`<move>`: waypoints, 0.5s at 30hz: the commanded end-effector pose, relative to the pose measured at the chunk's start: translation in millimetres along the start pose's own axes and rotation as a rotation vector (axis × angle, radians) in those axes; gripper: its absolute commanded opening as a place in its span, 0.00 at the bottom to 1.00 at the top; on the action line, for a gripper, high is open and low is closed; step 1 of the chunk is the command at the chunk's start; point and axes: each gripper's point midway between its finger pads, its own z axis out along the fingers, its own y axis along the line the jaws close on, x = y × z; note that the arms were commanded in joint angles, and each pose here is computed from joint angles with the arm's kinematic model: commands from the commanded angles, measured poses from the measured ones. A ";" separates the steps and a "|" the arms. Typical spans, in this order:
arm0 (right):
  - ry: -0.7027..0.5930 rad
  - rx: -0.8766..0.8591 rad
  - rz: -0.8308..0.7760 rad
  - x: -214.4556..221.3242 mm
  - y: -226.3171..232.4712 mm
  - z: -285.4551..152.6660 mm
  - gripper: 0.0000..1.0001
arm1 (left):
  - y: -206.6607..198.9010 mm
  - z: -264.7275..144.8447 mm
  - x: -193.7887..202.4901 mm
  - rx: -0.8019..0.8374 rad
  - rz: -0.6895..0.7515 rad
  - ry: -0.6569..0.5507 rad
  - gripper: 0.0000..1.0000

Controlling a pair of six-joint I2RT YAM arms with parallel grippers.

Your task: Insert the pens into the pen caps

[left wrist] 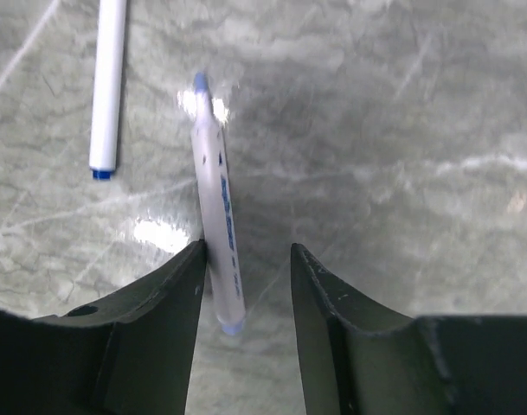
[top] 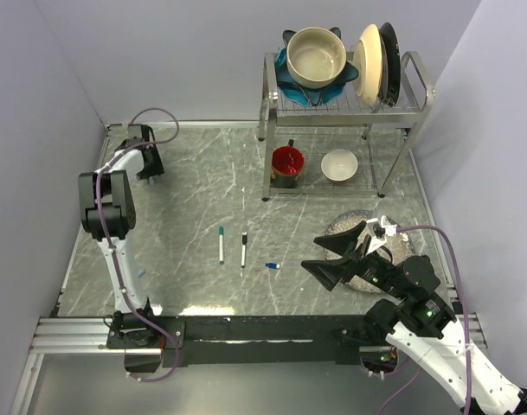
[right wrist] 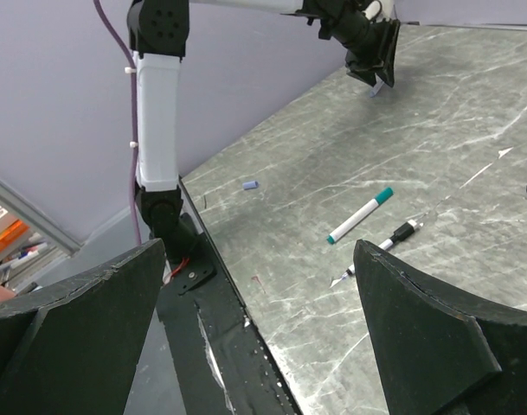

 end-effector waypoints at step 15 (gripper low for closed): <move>-0.050 -0.015 -0.020 -24.6 10.1 3.0 0.98 | 22.5 23.8 -10.0 -0.198 -0.004 0.013 0.40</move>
